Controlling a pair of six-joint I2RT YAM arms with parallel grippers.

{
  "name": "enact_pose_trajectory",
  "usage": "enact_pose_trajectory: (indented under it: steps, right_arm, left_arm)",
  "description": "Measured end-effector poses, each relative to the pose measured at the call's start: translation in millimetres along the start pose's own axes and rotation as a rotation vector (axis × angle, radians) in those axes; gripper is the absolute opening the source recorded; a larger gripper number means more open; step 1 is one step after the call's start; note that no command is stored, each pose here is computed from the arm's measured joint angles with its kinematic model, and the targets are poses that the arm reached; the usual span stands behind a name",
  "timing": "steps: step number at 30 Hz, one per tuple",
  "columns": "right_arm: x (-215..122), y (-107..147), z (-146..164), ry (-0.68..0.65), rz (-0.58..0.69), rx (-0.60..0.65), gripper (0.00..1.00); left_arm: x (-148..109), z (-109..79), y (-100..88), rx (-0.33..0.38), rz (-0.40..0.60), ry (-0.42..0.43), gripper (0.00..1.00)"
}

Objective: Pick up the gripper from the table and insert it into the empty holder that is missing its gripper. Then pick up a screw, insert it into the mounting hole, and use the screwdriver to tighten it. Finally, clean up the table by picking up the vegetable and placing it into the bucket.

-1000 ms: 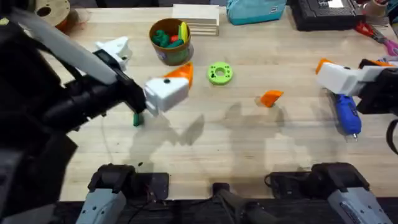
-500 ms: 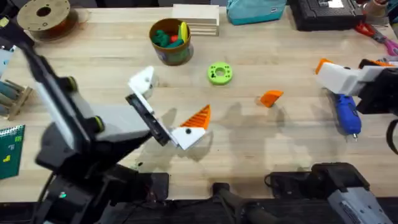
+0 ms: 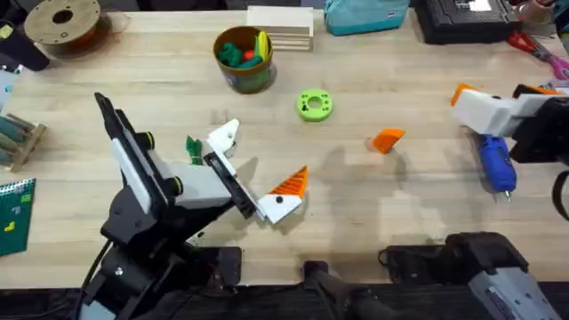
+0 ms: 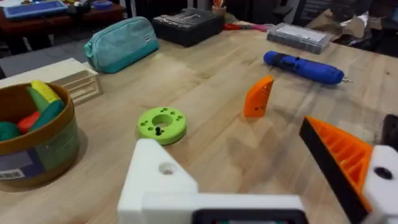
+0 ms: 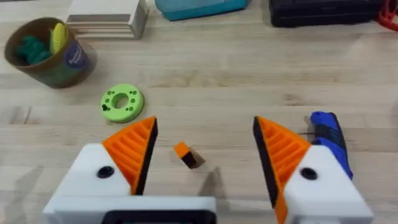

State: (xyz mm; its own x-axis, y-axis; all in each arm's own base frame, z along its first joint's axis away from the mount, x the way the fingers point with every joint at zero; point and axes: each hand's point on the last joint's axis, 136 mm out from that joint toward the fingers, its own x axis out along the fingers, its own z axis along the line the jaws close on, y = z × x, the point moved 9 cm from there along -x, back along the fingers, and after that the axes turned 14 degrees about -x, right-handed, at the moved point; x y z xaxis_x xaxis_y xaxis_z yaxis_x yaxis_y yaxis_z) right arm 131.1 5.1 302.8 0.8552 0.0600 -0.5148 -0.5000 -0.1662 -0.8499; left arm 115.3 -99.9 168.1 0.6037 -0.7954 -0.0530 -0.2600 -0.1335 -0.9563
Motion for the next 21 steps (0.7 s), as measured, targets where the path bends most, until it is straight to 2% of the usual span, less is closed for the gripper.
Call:
enact_pose_trajectory:
  steps: [21]
  right_arm:
    - [0.0, 0.0, 0.0, 0.000, 0.000, 0.000, 0.899]
  left_arm:
    - [0.2, -0.7, 0.0, -0.030, -0.001, 0.000, 0.988]
